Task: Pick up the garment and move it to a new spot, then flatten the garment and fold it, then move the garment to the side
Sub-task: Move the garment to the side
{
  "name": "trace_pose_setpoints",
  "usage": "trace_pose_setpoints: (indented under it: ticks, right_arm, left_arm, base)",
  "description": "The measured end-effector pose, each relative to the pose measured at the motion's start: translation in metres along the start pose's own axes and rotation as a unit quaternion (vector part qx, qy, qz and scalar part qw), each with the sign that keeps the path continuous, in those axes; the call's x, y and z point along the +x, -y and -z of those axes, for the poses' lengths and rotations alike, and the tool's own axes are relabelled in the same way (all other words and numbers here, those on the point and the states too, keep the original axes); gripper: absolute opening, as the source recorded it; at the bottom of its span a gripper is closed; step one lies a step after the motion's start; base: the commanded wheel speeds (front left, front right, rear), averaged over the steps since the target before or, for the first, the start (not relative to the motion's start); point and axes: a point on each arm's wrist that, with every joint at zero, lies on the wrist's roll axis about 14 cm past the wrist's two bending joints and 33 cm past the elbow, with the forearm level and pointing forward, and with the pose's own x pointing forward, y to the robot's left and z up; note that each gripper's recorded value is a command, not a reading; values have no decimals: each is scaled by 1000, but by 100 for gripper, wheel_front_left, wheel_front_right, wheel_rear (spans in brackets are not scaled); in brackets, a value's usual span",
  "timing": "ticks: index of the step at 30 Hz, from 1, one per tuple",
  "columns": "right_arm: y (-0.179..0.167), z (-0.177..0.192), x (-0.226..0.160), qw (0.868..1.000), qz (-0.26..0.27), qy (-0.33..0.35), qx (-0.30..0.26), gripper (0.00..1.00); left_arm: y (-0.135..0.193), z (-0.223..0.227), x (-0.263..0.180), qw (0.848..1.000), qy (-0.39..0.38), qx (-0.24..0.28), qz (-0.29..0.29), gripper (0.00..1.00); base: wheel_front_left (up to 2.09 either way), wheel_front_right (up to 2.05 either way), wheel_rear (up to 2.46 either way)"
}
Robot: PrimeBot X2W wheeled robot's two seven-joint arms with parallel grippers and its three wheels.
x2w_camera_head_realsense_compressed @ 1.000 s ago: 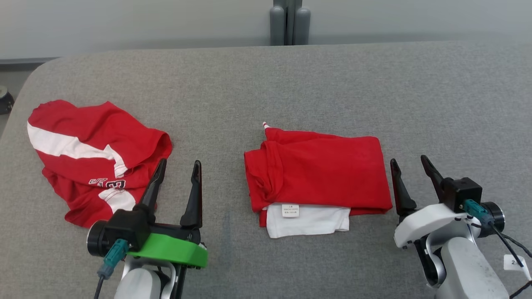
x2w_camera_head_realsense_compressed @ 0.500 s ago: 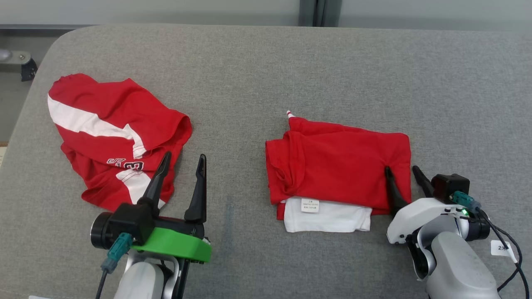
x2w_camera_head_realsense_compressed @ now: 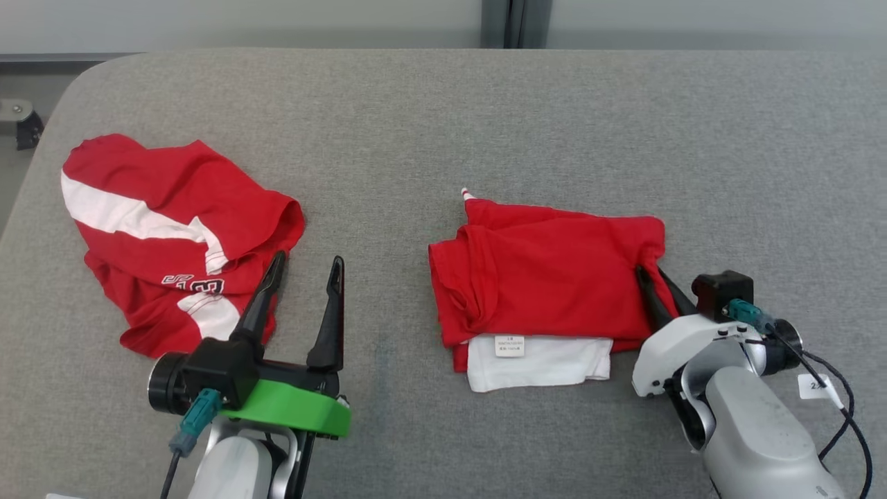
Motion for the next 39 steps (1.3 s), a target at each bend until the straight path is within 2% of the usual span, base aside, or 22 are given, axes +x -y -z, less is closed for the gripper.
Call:
trace_pose_setpoints:
  ticks: [9, 14, 20, 26, 31, 39]
  right_arm:
    - [43, -34, -8, 995, 22, 36, -87, 0]
    - [96, -55, -16, 987, 60, 42, -145, 0]
    - [145, -61, -19, 976, 90, 22, -197, 0]
    - [205, -60, -30, 965, 144, -10, -219, 0]
    - [263, -71, -45, 949, 205, -31, -238, 0]
    - [305, -71, -45, 932, 248, -60, -256, 0]
  left_arm:
    - [33, 2, 23, 998, 6, 8, 60, 100]
    - [57, 6, 43, 995, 8, 7, 102, 100]
    - [87, 14, 71, 988, 14, 12, 155, 100]
    - [114, 26, 94, 979, 18, 5, 205, 100]
    - [128, 44, 106, 972, 10, -2, 236, 100]
    - [126, 71, 117, 970, -9, -15, 243, 100]
  base:
    - [0, 0, 0]
    - [0, 0, 0]
    - [0, 0, 0]
    - [0, 0, 0]
    - [0, 0, 0]
    - [0, 0, 0]
